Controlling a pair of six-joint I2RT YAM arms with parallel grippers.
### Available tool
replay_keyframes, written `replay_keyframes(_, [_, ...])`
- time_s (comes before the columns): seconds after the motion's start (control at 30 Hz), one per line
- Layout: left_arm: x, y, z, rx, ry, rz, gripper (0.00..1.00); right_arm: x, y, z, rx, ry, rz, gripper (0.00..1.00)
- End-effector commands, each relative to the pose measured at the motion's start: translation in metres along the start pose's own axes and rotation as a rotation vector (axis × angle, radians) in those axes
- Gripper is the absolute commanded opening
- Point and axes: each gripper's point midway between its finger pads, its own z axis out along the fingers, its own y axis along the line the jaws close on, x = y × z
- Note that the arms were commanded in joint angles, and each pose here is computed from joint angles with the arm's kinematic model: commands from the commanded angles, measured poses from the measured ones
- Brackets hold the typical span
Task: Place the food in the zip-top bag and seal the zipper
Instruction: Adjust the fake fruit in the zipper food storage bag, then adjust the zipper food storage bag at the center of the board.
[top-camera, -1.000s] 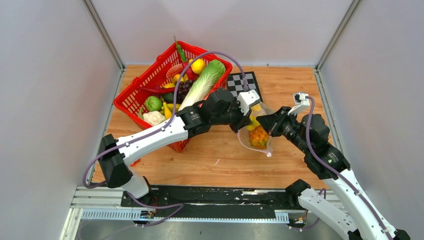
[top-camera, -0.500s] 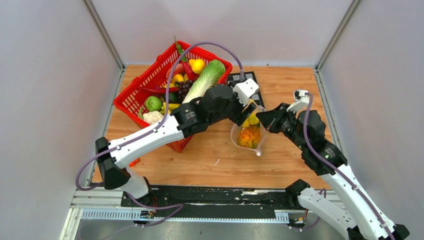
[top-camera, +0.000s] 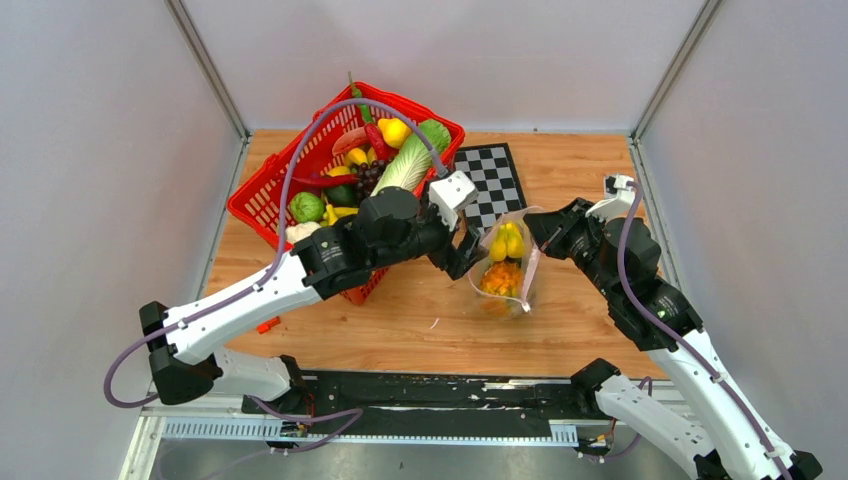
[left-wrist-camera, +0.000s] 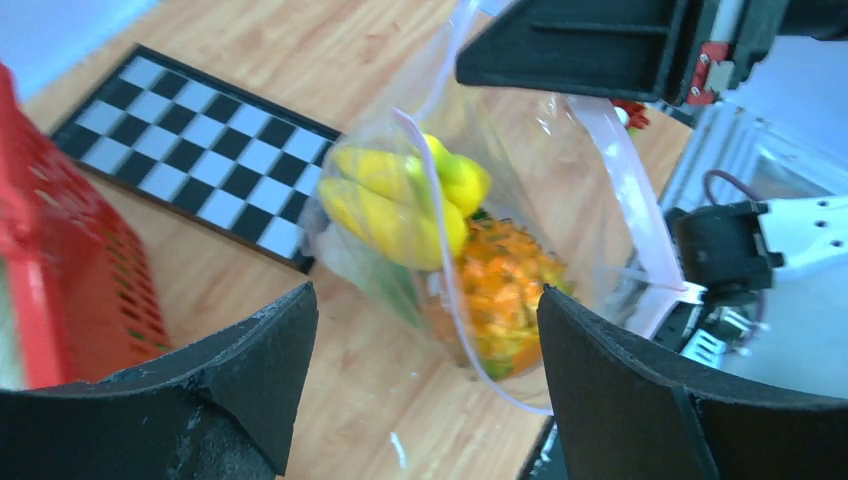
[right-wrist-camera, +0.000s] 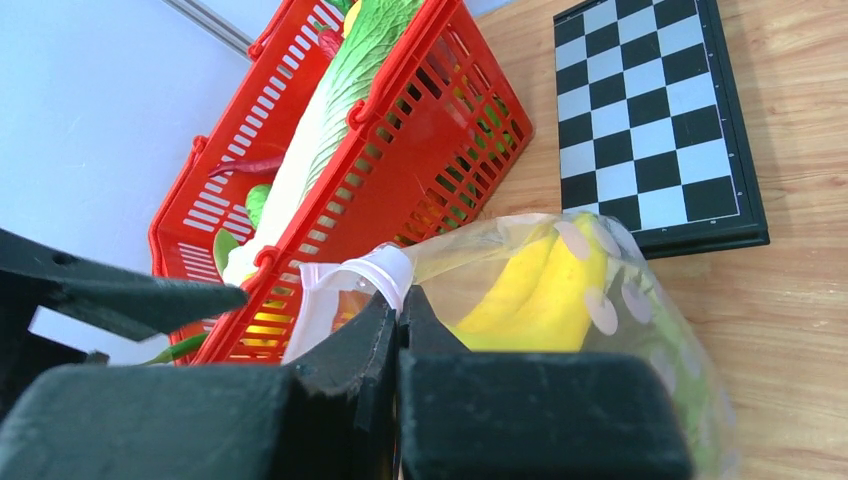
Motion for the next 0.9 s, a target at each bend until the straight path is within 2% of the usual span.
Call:
replay_keyframes(0.0, [-0.001,-0.022,-0.001,0.087,-0.049,-0.168,0.86,-0.031,0.024,-0.011,-0.069,-0.092,0.033,0.00])
replay_keyframes(0.13, [0.016,-0.018,0.012,0.058,-0.011,-0.178,0.82,-0.026,0.026,-0.010,-0.086,-0.068,0.026,0.00])
replay_keyframes(0.23, [0.032,-0.008,0.024,0.004,0.033,-0.156,0.69,-0.020,0.024,-0.011,-0.089,-0.048,0.024,0.00])
replay_keyframes(0.4, [0.036,-0.014,0.037,0.036,0.062,-0.133,0.17,-0.017,0.015,-0.015,-0.060,-0.053,-0.001,0.00])
replay_keyframes(0.47, [0.031,-0.015,0.037,0.040,0.051,-0.121,0.02,-0.020,0.009,-0.018,-0.029,-0.061,-0.029,0.00])
replay_keyframes(0.57, [0.019,-0.014,0.033,0.043,0.036,-0.096,0.00,-0.026,0.004,-0.024,-0.009,-0.078,-0.086,0.00])
replay_keyframes(0.7, [-0.001,-0.003,0.022,-0.007,0.016,-0.061,0.00,-0.031,0.019,-0.037,-0.091,-0.050,-0.252,0.00])
replay_keyframes(0.8, [-0.015,0.014,0.015,-0.062,-0.016,-0.076,0.00,-0.017,0.037,-0.046,-0.214,0.052,-0.380,0.00])
replay_keyframes(0.87, [-0.014,0.030,0.016,-0.100,-0.021,-0.094,0.00,-0.001,0.034,-0.043,-0.220,0.154,-0.431,0.00])
